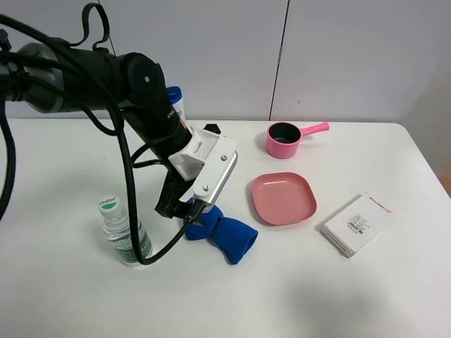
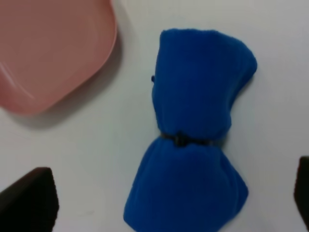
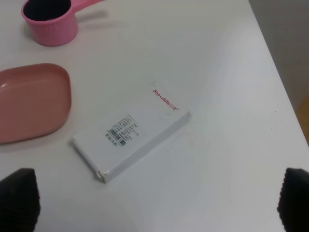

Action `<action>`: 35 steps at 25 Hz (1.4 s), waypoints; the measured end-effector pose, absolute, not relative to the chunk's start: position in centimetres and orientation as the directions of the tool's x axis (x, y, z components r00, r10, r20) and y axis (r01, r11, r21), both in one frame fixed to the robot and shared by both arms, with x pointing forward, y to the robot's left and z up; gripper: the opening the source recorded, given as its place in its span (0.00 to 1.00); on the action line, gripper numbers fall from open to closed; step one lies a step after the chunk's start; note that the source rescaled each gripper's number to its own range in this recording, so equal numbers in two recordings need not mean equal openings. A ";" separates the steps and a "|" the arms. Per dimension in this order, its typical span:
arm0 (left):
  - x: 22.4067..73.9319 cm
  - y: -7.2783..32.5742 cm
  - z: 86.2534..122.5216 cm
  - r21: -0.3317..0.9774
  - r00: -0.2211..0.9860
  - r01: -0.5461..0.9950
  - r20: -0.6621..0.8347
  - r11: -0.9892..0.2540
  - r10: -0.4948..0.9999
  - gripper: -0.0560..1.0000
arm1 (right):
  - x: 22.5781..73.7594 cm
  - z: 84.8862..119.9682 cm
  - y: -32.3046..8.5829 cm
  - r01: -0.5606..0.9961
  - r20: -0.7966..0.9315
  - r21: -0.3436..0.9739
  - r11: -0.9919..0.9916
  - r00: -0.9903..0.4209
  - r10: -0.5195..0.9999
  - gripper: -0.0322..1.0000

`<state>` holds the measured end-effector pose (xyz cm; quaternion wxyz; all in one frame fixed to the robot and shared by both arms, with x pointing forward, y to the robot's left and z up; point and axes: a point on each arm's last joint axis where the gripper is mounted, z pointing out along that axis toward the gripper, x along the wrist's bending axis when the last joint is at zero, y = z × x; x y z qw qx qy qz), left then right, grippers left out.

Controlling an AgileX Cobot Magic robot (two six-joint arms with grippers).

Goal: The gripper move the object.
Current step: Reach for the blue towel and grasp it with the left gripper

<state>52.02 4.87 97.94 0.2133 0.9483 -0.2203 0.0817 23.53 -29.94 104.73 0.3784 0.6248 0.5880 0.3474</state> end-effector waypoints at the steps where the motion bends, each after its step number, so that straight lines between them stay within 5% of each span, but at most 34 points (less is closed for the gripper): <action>1: 52.1 4.8 97.6 0.365 0.885 -0.461 0.251 -0.809 -0.392 1.00 | 23.5 104.7 -29.9 0.472 -0.011 0.881 -0.022 0.067 0.998 1.00; 18: 53.2 3.9 89.9 0.318 0.873 -0.487 0.149 -0.814 -0.464 1.00 | 23.5 104.7 -30.0 0.471 -0.004 0.881 -0.031 0.073 0.997 1.00; 32: 53.5 3.7 87.2 0.313 0.885 -0.464 0.128 -0.828 -0.448 1.00 | 23.5 104.7 -30.0 0.471 -0.002 0.881 -0.034 0.075 0.997 1.00; 35: 53.6 3.6 87.2 0.317 0.900 -0.435 0.129 -0.843 -0.416 0.81 | 23.5 104.7 -30.0 0.471 -0.003 0.881 -0.033 0.075 0.997 1.00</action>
